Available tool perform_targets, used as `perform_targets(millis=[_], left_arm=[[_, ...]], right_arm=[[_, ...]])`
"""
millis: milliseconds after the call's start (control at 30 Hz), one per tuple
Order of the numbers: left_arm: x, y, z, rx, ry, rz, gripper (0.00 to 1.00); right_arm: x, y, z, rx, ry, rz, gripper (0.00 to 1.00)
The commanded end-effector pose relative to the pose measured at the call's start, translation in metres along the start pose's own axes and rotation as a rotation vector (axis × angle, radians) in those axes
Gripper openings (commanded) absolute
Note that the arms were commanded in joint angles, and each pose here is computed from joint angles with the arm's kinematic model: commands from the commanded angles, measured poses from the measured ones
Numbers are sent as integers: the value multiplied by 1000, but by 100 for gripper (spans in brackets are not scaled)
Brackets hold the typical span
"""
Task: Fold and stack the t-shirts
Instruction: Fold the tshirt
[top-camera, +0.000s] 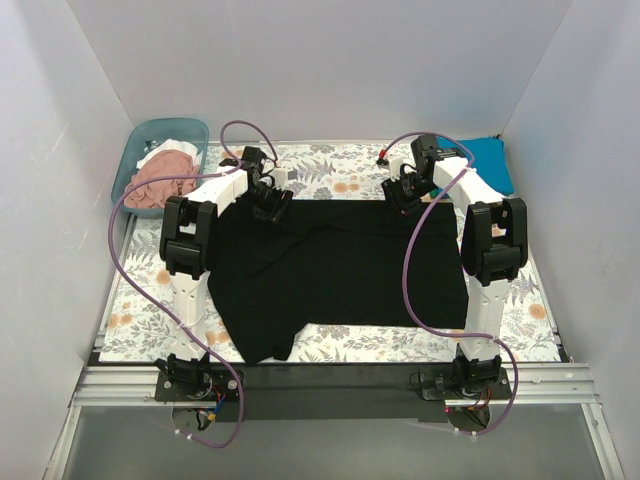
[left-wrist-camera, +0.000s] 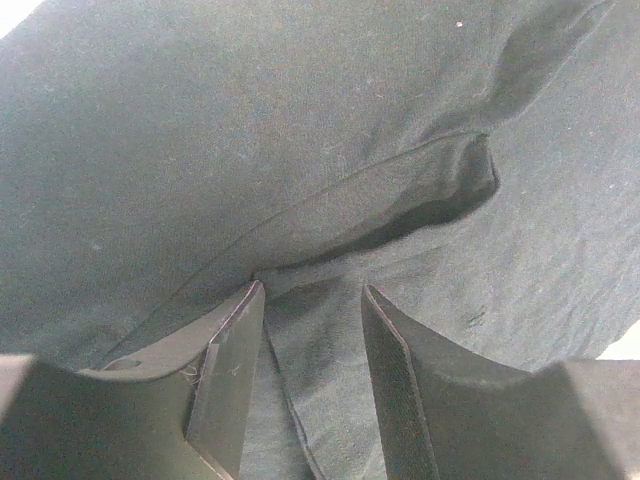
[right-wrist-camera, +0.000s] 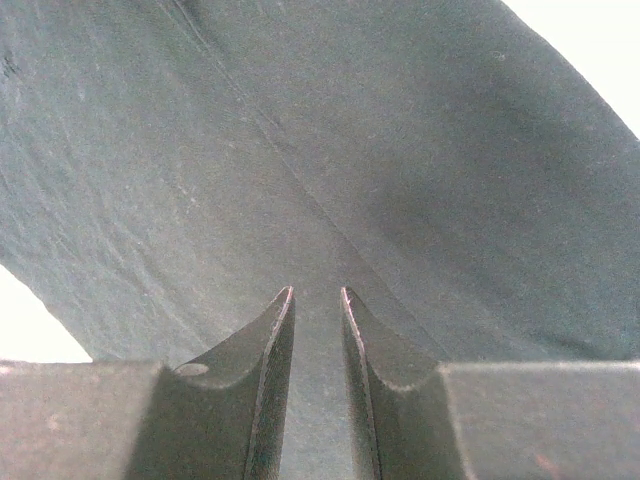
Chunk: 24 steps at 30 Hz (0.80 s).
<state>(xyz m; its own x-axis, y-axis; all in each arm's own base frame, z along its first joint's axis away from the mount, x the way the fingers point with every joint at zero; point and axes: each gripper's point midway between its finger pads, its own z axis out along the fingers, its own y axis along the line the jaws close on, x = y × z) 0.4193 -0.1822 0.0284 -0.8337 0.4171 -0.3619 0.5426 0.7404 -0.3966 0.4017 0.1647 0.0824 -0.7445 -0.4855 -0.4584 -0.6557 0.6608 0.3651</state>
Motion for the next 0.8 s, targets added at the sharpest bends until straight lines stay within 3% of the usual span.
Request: perform_targets(millis=[0, 767], left_arm=[[-6, 4, -12, -56, -14, 40, 43], [-21, 17, -28, -165, -55, 55, 45]], right_arm=[[-7, 6, -10, -4, -31, -21, 31], [-1, 5, -7, -11, -18, -13, 31]])
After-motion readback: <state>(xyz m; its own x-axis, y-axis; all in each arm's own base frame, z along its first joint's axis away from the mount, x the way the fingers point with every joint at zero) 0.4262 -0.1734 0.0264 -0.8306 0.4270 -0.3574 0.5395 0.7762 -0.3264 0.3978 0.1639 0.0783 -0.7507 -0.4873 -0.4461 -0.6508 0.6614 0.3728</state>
